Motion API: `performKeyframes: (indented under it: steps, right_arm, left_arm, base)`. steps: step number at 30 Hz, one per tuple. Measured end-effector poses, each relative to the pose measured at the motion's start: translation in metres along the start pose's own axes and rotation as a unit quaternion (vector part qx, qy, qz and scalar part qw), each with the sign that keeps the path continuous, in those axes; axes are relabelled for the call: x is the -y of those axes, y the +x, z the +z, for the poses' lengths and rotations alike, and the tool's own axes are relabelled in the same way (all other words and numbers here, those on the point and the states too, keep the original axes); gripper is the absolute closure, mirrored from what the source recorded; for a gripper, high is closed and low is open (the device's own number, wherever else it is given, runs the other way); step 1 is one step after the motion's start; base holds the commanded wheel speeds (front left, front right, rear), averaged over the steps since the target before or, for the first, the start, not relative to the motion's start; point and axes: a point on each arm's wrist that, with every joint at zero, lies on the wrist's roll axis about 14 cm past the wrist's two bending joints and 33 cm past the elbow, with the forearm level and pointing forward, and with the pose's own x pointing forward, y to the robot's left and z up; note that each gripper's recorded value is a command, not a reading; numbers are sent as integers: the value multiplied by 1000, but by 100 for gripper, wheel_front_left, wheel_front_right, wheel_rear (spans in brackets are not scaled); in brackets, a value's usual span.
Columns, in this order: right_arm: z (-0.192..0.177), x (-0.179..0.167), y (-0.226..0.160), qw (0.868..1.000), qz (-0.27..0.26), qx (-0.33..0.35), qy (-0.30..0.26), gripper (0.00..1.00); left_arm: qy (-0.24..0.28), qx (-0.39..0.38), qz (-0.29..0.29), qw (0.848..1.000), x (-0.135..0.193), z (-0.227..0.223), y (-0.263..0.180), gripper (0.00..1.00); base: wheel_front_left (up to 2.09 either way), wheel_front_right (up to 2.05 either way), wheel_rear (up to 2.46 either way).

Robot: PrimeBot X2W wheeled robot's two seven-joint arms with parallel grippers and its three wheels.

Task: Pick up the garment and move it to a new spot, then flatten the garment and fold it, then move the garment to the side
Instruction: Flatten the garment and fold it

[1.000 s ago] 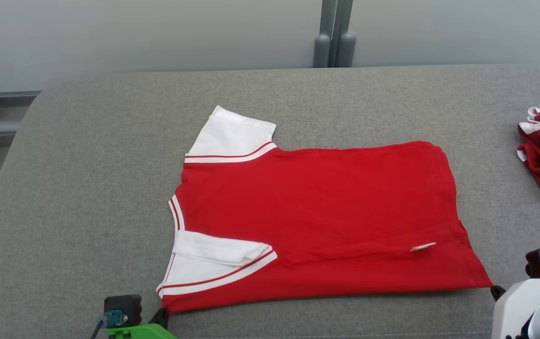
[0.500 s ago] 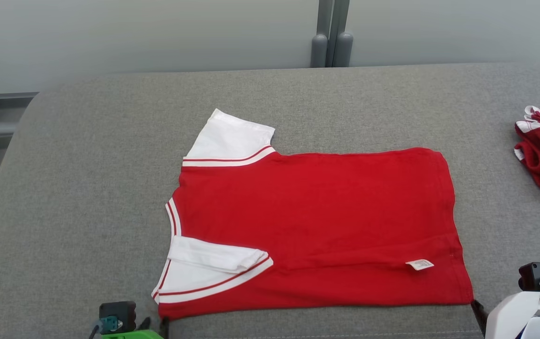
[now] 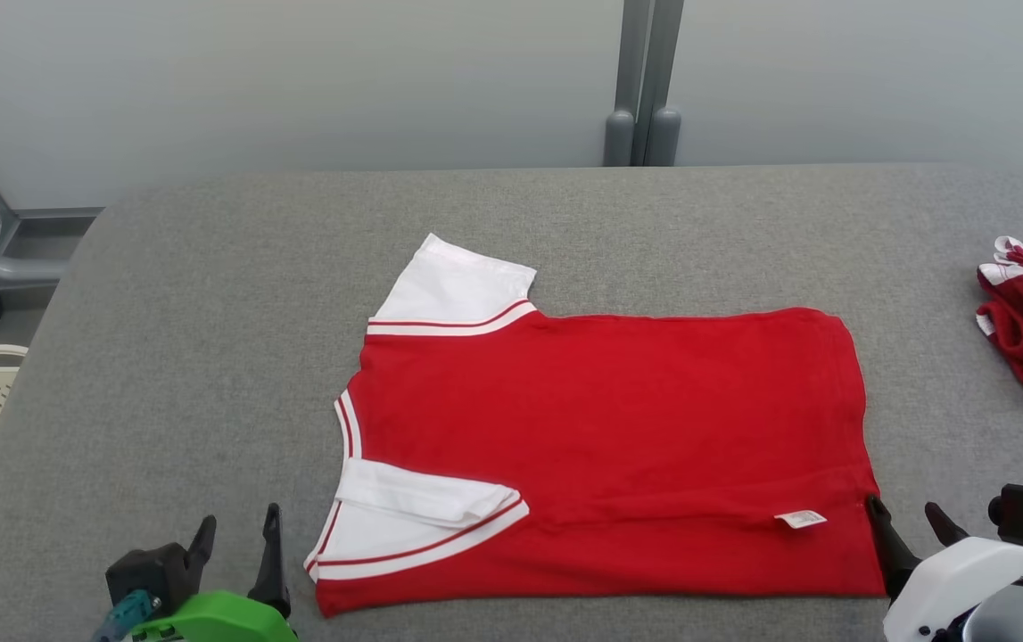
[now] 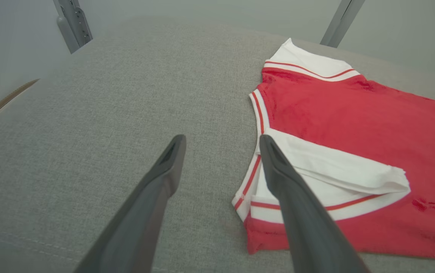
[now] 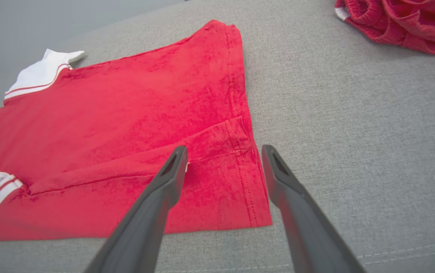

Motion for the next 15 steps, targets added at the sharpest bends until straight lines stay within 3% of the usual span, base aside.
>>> performKeyframes:
  steps: [7, 15]
  right_arm:
    - [26, -19, 7, 990, 39, 99, 97, 0]
    - [42, -64, 12, 979, 99, 154, 91, 0]
  left_arm:
    - [-11, 131, -16, 991, 10, 75, -1, 0]
    - [-33, 216, -20, 976, 11, 115, -23, 0]
  base:
    - [0, 0, 0]
    - [0, 0, 0]
